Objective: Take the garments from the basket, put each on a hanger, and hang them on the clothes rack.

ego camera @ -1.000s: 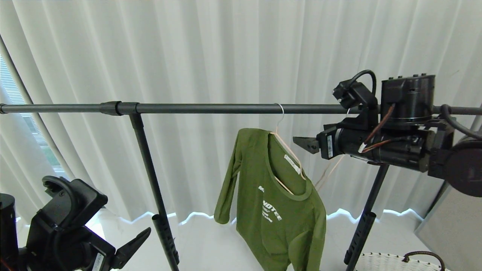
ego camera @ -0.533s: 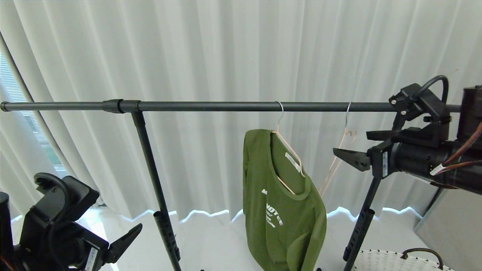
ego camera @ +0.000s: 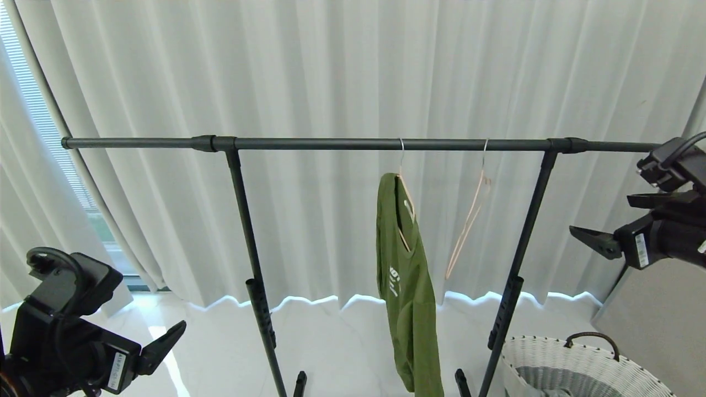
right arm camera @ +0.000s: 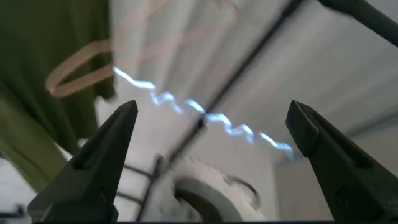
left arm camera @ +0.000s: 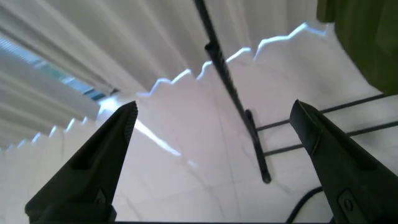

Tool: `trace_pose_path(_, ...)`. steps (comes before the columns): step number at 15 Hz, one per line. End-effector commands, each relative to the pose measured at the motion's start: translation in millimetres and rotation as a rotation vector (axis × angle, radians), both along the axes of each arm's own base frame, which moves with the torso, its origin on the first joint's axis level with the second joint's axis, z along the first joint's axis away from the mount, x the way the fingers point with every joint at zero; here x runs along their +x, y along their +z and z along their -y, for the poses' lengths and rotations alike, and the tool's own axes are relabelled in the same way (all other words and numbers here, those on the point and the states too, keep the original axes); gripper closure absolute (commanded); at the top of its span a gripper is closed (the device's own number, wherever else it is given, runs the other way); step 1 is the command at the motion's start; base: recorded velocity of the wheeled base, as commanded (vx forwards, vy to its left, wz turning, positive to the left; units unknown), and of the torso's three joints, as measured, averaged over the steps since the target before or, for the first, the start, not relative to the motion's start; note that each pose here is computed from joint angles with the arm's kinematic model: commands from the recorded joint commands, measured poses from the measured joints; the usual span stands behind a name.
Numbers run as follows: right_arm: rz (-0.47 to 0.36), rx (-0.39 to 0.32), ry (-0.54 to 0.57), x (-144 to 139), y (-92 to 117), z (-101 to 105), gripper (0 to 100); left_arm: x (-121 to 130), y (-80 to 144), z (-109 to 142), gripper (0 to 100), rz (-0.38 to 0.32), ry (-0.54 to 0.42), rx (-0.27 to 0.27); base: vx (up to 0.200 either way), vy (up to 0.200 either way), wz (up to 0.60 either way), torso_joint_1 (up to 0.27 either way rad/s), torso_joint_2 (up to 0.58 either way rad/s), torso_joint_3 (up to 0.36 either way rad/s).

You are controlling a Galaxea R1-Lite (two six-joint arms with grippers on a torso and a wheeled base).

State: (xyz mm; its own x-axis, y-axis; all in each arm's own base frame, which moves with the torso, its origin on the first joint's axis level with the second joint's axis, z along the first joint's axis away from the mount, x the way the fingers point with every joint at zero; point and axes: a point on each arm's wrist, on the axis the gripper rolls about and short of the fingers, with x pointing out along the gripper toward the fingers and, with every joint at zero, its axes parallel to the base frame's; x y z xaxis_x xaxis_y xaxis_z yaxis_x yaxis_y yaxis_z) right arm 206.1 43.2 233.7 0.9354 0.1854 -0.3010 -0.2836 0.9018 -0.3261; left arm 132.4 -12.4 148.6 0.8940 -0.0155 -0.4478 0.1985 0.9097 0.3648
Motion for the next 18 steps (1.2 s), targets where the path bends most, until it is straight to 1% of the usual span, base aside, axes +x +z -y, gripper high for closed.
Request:
trace_pose_path(1, 0.004, -0.057, -0.085, -2, 1, 19, 0, 0, -3, -6, 0, -0.014, 0.046, 0.002, -0.200, 0.000, 0.00, 0.002, 0.00, -0.002)
trace_pose_path(5, -0.023, -0.130, -0.171, -7, -11, 38, 0, -5, -12, -12, 0, -0.046, 0.090, 0.003, -0.200, 0.000, 0.00, 0.004, 0.00, 0.001)
trace_pose_path(8, -0.033, -0.153, -0.186, -14, -16, 42, 0, -5, -12, -12, 0, -0.046, 0.090, 0.003, 0.000, 0.000, 0.00, 0.000, 0.00, 0.000)
trace_pose_path(9, -0.045, -0.163, -0.231, -20, -21, 46, 0, -5, -12, -14, 0, -0.046, 0.106, 0.004, 0.000, 0.000, 0.00, 0.000, 0.00, 0.000)
trace_pose_path(10, -0.046, -0.166, -0.247, -21, -23, 48, 0, -5, -11, -15, 0, -0.043, 0.118, 0.005, 0.000, 0.000, 0.00, 0.000, 0.00, 0.000)
trace_pose_path(11, -0.035, -0.165, -0.282, -25, -23, 54, 0, -5, -10, -18, 0, -0.037, 0.156, 0.014, 0.000, 0.000, 0.00, 0.000, 0.00, 0.000)
trace_pose_path(12, -0.030, -0.166, -0.294, -27, -24, 56, 0, -6, -9, -22, 0, -0.029, 0.196, 0.020, 0.000, 0.000, 0.00, 0.000, 0.00, 0.000)
trace_pose_path(14, -0.030, -0.166, -0.300, -30, -26, 57, 0, -11, -8, -25, 0, -0.011, 0.232, 0.005, 0.000, 0.000, 0.00, 0.000, 0.00, 0.000)
trace_pose_path(16, -0.037, -0.167, -0.300, -31, -28, 57, 0, -13, -8, -24, 0, -0.003, 0.241, -0.008, 0.000, 0.000, 0.00, 0.000, 0.00, 0.000)
trace_pose_path(18, -0.037, -0.167, -0.300, -31, -28, 57, 0, -14, -9, -24, 0, -0.003, 0.240, -0.007, 0.000, 0.000, 0.00, 0.000, 0.00, 0.000)
